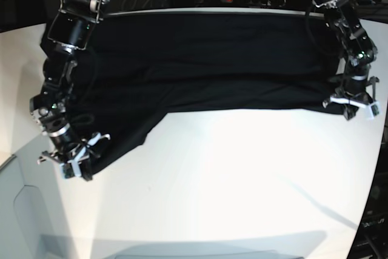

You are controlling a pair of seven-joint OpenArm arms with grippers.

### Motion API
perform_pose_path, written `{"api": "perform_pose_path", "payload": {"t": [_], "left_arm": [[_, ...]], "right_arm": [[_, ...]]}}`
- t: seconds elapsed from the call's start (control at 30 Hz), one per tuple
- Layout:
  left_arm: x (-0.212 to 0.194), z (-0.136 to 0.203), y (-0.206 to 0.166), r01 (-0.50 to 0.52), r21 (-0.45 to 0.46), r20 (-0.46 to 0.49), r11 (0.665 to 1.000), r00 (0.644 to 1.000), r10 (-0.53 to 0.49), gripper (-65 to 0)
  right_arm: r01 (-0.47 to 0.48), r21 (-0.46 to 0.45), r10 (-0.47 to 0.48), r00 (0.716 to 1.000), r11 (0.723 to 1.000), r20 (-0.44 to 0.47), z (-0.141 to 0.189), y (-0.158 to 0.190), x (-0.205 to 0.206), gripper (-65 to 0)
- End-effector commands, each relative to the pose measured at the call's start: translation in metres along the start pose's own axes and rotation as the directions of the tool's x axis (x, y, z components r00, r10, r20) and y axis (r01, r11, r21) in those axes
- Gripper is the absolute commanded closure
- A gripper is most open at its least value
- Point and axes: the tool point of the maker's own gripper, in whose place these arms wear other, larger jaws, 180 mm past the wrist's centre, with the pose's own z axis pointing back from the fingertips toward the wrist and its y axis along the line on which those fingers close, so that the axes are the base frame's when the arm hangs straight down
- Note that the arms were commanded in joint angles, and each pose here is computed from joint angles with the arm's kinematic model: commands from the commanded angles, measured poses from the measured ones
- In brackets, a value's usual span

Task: Fold the T-shirt properly
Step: 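Pull the folded edge with both grippers toward the arms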

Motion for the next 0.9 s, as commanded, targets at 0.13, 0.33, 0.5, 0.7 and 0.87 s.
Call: {"api": "perform_pose_path", "payload": {"t": [0.13, 0.33, 0.5, 0.7, 0.87], "left_arm": [[0.033, 0.0, -0.001, 0.01, -0.007, 0.091, 1.0, 0.996, -0.009, -0.1], [0.061, 0.008, -0.012, 0.033, -0.022, 0.169, 0.999, 0.985, -0.029, -0.1], [0.07, 0.018, -0.017, 0.055, -0.028, 0.199, 0.998, 0.979, -0.049, -0.1], [0.067, 0.04, -0.021, 0.116, -0.03, 0.207, 0.993, 0.972, -0.108, -0.1], [0.06, 0.062, -0.012, 0.124, 0.004, 0.205, 0.992, 0.971, -0.122, -0.1]], "right_arm": [[-0.086, -0.065, 0.09, 0.994, 0.994, 0.066, 0.018, -0.016, 0.053, 0.0], [-0.161, -0.126, 0.169, 0.984, 0.979, 0.062, 0.046, -0.019, 0.074, 0.0], [-0.199, -0.156, 0.209, 0.977, 0.968, 0.049, 0.078, -0.014, 0.066, 0.0], [-0.163, -0.227, 0.165, 0.986, 0.96, -0.013, 0.107, -0.028, 0.04, 0.0], [-0.123, -0.302, 0.105, 0.992, 0.945, -0.075, 0.128, -0.05, 0.013, 0.0]]}}
